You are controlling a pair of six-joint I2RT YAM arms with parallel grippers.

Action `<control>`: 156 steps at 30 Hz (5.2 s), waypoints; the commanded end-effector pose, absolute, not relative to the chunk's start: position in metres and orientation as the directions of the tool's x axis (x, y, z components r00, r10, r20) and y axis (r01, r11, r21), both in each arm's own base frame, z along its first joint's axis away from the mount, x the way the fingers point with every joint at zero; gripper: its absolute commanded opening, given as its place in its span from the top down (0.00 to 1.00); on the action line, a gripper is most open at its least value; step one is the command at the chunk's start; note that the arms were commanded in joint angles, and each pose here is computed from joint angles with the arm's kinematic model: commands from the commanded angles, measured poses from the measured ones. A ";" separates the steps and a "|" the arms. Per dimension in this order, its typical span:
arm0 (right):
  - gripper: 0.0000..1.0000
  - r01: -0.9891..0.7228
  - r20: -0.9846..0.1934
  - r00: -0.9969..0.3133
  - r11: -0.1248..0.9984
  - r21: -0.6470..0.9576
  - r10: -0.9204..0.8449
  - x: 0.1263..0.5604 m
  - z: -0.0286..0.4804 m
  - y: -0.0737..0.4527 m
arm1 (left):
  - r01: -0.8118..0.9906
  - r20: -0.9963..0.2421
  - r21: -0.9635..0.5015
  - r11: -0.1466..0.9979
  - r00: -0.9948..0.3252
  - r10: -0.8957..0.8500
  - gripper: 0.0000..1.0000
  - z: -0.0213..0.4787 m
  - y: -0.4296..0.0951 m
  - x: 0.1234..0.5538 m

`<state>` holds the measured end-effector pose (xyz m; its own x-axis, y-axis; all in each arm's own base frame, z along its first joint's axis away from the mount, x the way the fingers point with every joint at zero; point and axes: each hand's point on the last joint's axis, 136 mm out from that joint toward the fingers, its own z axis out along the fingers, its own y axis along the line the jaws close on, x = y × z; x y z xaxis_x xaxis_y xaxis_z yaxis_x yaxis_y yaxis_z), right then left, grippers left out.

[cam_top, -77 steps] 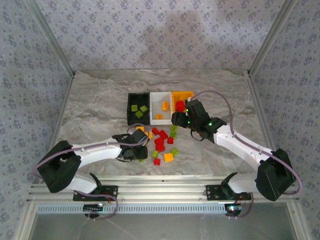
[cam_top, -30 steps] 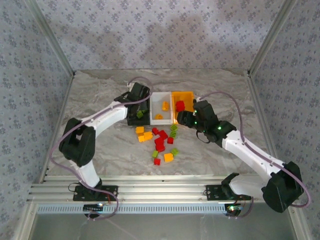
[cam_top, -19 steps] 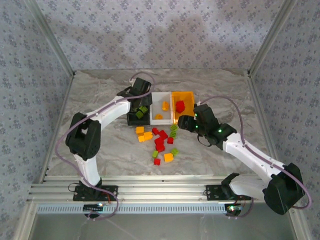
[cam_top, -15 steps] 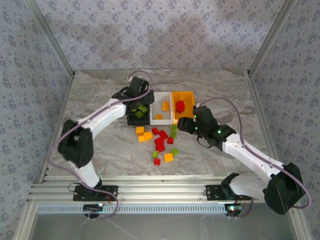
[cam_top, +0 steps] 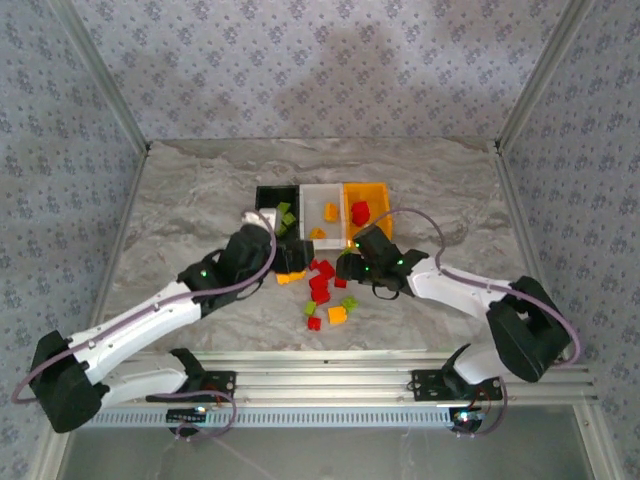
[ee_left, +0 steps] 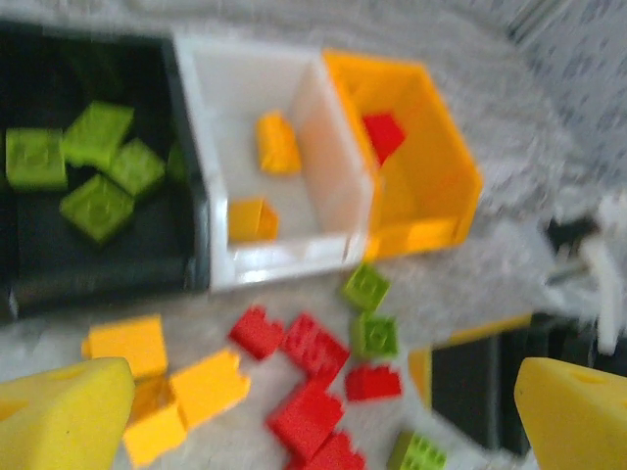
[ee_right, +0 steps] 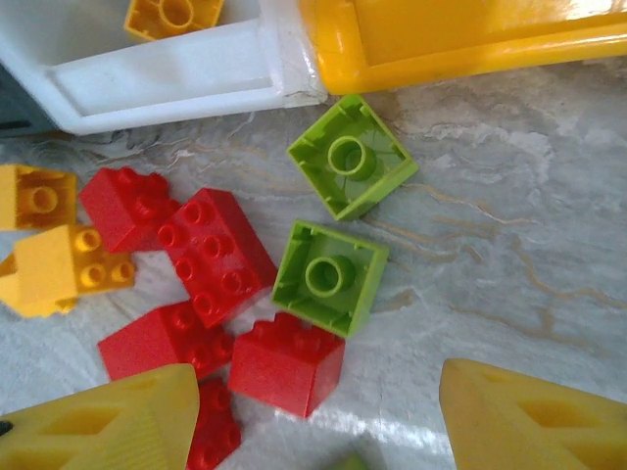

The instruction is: Sort the legos into containers by color

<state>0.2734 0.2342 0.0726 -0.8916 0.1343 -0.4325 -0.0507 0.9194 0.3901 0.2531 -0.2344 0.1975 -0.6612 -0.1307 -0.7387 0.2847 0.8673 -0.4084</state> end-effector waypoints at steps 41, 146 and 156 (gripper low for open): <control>0.75 -0.211 -0.546 -0.838 0.920 0.331 0.004 0.294 0.132 0.274 | 0.017 -0.690 -0.422 0.906 -0.654 -0.309 0.00 0.127 -0.134 0.200; 0.34 0.000 -0.526 -0.806 0.890 0.456 0.270 0.250 0.117 0.169 | -0.074 -0.671 -0.188 0.979 -0.718 -0.183 0.58 0.133 -0.199 0.437; 0.32 -0.053 -0.487 -0.849 0.883 0.466 0.206 0.241 0.104 0.187 | 0.097 -0.761 -0.319 0.943 -0.619 -0.194 0.16 0.228 -0.233 0.403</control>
